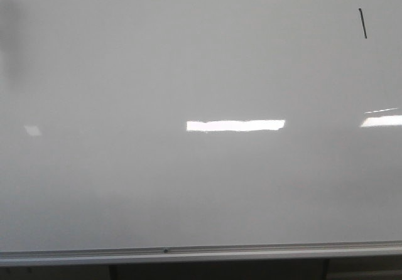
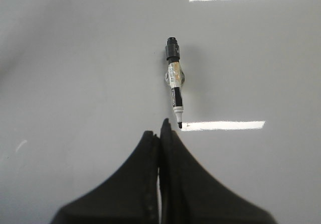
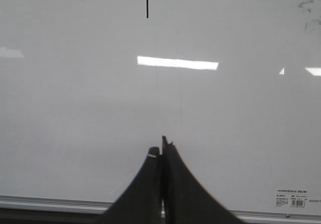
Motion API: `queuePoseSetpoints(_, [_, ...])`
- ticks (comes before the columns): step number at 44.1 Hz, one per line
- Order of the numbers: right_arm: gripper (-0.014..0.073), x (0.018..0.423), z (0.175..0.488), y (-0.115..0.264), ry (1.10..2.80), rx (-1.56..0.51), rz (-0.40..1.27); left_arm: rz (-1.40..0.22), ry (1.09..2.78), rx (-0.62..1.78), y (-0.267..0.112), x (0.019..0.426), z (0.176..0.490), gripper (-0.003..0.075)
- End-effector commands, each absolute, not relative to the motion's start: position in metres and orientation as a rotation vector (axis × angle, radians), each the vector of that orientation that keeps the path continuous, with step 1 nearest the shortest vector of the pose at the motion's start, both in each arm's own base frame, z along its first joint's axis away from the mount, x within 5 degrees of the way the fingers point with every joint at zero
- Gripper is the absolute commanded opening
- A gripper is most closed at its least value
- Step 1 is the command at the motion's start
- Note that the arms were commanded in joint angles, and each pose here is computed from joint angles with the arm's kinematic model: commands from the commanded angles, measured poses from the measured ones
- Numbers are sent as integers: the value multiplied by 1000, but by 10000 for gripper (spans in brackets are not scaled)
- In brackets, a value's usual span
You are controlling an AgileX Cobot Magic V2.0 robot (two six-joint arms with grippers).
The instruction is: Write number 1 on whiteboard
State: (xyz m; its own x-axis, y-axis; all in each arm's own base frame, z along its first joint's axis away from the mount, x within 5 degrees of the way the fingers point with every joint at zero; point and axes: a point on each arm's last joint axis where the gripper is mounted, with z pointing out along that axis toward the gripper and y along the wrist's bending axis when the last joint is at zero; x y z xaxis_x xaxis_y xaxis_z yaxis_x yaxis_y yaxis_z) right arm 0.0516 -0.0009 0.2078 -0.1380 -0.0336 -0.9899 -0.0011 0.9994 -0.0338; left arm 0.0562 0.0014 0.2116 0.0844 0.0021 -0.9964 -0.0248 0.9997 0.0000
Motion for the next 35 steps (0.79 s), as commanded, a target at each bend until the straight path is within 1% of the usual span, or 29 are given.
queuePoseSetpoints(1, [-69, 53, 213, -1, 1535, -17, -29, 19, 1411, -16, 1, 55, 212, -19])
queuePoseSetpoints(5, [-69, 55, 204, 0, 1495, -19, -25, 19, 1411, -16, 1, 55, 212, -19])
queuePoseSetpoints(35, [-69, 54, 213, 0, 1401, -15, -15, 19, 1411, -16, 1, 55, 212, -20])
